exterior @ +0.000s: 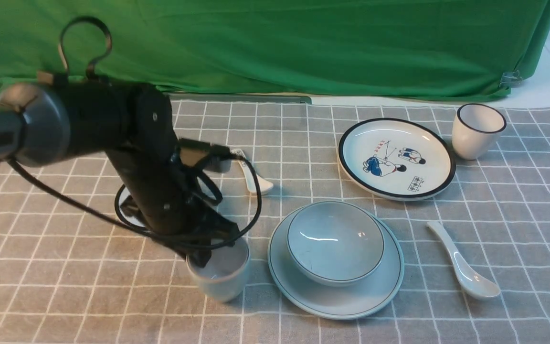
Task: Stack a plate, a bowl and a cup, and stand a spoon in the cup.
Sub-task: Use the left arm to grab a blue teacup, then use the left arm to put the blue teacup into the blue rice bowl in the middle
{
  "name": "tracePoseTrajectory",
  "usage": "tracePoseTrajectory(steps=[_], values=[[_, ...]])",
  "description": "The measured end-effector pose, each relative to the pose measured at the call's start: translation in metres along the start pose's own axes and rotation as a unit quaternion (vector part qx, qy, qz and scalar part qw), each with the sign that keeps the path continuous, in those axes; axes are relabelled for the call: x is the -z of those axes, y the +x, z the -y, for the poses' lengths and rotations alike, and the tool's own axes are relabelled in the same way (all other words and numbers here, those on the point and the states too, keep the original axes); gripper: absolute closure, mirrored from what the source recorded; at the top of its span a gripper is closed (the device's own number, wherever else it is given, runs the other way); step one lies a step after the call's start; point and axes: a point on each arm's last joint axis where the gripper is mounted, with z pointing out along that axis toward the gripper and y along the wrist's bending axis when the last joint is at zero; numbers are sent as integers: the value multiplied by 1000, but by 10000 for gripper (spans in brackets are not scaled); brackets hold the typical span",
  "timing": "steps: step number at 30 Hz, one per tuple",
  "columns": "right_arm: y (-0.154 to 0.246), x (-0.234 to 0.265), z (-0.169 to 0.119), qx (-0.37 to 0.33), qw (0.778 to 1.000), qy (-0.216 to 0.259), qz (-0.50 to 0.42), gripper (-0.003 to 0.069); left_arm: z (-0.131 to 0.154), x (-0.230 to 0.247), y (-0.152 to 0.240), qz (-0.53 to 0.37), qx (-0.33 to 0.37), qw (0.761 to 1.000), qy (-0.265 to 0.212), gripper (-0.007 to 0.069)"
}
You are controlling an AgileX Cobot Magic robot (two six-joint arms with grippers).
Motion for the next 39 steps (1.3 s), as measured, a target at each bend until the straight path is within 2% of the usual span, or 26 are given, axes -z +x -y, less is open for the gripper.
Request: tracePoseTrajectory(steps=[4, 6, 7, 11, 14, 24, 33, 39], values=[[0, 0, 0, 0, 1000, 0, 1, 575, 18, 53, -22, 89, -6, 996, 30, 596], [0, 0, 0, 0, 1000, 0, 2, 573, 27, 63, -27, 108, -9, 993, 45, 596], [-1, 0, 0, 0, 1000, 0, 4, 572, 39, 74, -35, 131, -22, 989, 59, 596], [-1, 0, 0, 0, 1000, 0, 4, 571, 65, 71, -49, 137, -56, 986, 75, 597], [-1, 0, 0, 0, 1000, 0, 4, 571, 79, 43, -63, 108, -73, 989, 74, 597], [-1, 0, 0, 0, 1000, 0, 4, 570, 79, -14, -84, 61, -68, 994, 62, 597], [14, -14, 2, -3, 1000, 2, -25, 570, 78, -18, -87, 69, -66, 994, 60, 575], [12, -16, 2, -4, 1000, 3, -5, 570, 77, -29, -86, 47, -59, 995, 61, 563]])
